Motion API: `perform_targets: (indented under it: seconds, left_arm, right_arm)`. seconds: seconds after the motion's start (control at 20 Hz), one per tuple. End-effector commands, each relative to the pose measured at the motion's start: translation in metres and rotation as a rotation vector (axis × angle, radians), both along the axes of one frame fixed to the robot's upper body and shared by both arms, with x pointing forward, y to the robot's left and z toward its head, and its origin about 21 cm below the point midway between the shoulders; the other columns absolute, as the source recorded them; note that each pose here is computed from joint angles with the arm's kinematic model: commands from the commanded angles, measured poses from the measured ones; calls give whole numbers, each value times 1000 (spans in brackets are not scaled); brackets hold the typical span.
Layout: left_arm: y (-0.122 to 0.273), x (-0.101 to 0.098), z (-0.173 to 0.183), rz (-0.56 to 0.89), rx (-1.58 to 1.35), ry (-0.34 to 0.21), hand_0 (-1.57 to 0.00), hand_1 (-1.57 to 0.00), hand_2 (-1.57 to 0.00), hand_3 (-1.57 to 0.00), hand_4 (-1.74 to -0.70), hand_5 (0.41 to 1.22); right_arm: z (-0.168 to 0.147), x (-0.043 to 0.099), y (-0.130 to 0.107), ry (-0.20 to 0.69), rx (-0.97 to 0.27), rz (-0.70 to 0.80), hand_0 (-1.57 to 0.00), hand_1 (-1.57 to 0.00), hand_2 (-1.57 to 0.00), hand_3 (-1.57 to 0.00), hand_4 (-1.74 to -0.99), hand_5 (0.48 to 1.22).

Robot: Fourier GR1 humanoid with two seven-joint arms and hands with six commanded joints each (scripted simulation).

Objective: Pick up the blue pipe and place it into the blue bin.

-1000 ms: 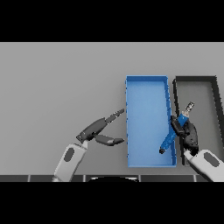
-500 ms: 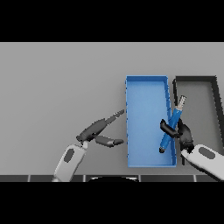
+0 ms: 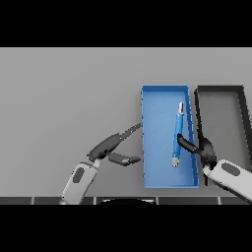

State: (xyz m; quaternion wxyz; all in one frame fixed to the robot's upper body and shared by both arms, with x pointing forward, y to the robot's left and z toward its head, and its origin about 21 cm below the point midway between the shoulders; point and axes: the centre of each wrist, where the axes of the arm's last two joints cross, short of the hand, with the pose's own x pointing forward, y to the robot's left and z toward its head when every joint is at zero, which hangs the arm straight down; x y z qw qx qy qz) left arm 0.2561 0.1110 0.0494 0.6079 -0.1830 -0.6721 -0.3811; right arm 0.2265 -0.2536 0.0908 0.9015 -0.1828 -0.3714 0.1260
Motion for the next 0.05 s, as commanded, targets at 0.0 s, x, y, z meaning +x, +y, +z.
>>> perform_targets:
  seconds: [0.0]
  left_arm:
    - [-2,1,0,1,4,7,1,1,1,1,-885,431]
  right_arm:
    - [-3,-4,1,11,11,-6,-6,-5,-5,-3,-1022,643]
